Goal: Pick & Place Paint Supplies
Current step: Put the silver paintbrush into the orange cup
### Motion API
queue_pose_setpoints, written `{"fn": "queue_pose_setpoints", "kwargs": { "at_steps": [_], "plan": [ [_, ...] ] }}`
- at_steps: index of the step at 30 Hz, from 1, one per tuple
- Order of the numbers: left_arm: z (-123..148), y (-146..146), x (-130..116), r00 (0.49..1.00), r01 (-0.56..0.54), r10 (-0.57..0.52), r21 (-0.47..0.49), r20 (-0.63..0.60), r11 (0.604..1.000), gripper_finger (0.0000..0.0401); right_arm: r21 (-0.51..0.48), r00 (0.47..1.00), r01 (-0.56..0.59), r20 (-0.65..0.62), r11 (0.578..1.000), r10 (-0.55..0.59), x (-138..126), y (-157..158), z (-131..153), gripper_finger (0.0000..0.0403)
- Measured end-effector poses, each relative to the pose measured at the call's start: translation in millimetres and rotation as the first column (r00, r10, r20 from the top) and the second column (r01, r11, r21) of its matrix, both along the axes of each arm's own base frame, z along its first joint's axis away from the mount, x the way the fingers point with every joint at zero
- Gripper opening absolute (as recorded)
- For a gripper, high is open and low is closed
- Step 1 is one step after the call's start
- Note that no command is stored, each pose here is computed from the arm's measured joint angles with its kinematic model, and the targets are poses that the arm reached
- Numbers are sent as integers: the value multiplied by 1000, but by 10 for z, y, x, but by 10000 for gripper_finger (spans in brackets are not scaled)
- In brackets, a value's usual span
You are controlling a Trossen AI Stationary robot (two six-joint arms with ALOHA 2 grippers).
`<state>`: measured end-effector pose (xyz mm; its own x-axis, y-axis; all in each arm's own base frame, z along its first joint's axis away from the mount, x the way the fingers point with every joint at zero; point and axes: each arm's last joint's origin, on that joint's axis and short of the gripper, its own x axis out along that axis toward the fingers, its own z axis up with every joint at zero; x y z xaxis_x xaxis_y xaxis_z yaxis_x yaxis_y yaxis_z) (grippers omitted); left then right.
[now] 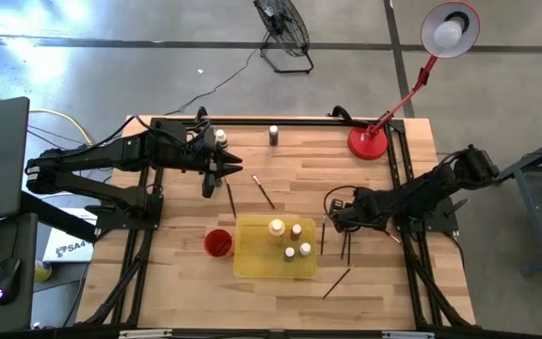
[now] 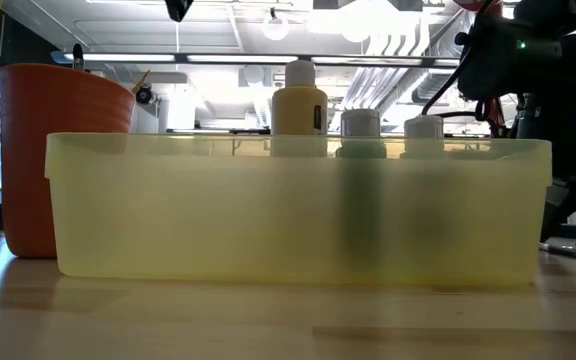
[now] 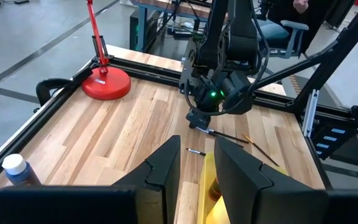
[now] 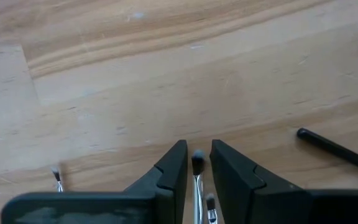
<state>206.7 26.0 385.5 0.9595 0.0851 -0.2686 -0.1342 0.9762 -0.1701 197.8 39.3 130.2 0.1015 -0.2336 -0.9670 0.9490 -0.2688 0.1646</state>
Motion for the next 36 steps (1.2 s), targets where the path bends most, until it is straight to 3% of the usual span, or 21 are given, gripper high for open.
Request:
{"fn": "queue_pose_setpoints", "kwargs": {
  "at_steps": [7,16,23,36],
  "plan": [
    [0,0,0,1000,0,0,0,0,1000,97,18,1000,-1,-5,1000,1,-2,5,-1,61],
    [0,0,0,1000,0,0,0,0,1000,97,12,999,-1,-39,1000,2,26,14,-77,7],
    [-7,-1,-2,1000,0,0,-2,-8,1000,97,-3,998,-20,-54,1000,19,37,14,-109,3],
    [-20,-1,-7,1000,0,0,-3,-22,1000,97,-42,997,-26,74,999,29,21,-11,79,3]
  ]
}}
